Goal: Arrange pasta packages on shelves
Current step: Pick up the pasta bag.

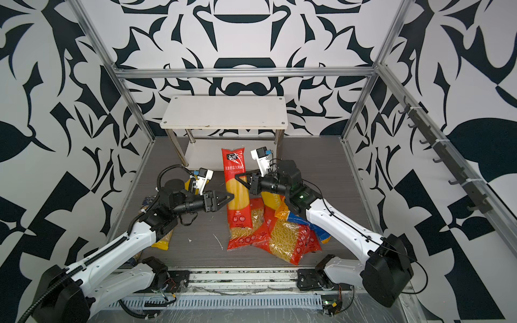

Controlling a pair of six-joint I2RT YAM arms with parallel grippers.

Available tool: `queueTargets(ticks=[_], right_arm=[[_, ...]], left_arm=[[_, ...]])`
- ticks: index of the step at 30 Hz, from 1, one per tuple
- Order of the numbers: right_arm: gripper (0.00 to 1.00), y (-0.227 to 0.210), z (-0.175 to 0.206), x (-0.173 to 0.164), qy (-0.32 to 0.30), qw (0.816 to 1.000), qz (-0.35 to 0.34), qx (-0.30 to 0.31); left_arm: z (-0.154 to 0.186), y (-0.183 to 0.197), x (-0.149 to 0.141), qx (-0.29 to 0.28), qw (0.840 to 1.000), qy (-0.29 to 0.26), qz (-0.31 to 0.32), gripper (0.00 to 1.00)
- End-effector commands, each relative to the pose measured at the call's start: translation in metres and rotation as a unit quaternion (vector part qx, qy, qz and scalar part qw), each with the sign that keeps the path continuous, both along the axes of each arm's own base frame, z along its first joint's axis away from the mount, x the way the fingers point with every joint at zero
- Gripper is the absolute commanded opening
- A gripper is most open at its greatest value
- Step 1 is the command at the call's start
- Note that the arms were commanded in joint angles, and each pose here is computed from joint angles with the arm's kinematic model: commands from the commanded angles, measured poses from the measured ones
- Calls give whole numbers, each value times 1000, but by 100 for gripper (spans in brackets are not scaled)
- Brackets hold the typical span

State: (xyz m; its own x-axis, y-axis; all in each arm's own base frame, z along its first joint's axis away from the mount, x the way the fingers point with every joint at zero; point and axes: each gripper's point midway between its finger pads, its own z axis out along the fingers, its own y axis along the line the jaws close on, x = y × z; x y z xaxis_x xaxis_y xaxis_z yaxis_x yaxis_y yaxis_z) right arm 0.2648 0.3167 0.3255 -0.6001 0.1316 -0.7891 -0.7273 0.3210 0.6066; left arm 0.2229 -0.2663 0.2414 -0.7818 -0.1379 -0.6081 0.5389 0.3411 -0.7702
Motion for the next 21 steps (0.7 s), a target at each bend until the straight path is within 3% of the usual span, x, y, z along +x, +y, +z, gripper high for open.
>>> queueTargets(ticks=[1, 8, 15, 21], right_arm=[[0, 2, 108, -18, -122, 986, 41, 110], [0, 13, 127, -8, -132, 982, 65, 118], [0, 11, 133, 9, -103, 982, 75, 140], [16, 12, 127, 17, -82, 984, 70, 138]], left_arm=[[24, -6, 0, -28, 999, -26, -18, 81], [52, -7, 0, -50, 997, -58, -20, 71], [70, -5, 2, -63, 995, -72, -10, 39], [92, -3, 2, -71, 995, -74, -1, 26]])
